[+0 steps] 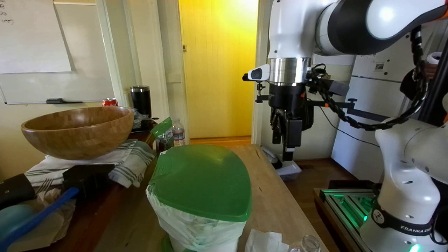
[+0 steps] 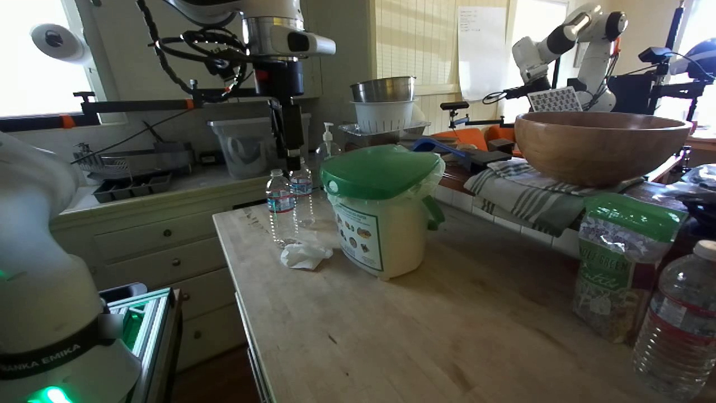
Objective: Open the white and green bin.
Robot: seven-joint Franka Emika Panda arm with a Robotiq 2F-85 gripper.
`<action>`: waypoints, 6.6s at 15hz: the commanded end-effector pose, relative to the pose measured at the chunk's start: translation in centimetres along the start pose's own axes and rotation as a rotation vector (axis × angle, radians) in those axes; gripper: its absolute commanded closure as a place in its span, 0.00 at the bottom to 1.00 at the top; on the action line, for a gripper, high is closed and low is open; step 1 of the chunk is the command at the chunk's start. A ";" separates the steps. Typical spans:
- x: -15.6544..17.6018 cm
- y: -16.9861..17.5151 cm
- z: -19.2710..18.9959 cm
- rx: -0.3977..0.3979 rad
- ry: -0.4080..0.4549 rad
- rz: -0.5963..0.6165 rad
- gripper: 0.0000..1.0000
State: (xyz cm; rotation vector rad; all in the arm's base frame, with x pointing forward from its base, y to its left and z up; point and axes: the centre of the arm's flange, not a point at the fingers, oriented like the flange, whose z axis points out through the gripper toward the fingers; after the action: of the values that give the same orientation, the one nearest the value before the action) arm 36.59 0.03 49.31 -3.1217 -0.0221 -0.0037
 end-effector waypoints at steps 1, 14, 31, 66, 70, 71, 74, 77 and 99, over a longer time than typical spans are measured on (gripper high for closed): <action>-0.3 0.0 0.7 0.046 0.071 0.078 0.00; -2.4 1.6 5.9 0.184 0.394 0.382 0.00; -1.8 3.4 6.8 0.335 0.369 0.573 0.00; -1.1 3.3 12.0 0.636 0.576 0.496 0.00; -1.8 2.2 11.7 0.658 0.615 0.464 0.00; -1.9 1.9 11.7 0.660 0.622 0.457 0.00; -2.3 1.3 11.4 0.656 0.651 0.448 0.00; -2.8 1.0 11.1 0.649 0.678 0.455 0.00; -5.1 -0.9 10.3 0.666 0.662 0.544 0.00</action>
State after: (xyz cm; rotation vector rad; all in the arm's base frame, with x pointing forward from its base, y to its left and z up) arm 37.09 1.32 38.18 -2.2490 0.6443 -0.8120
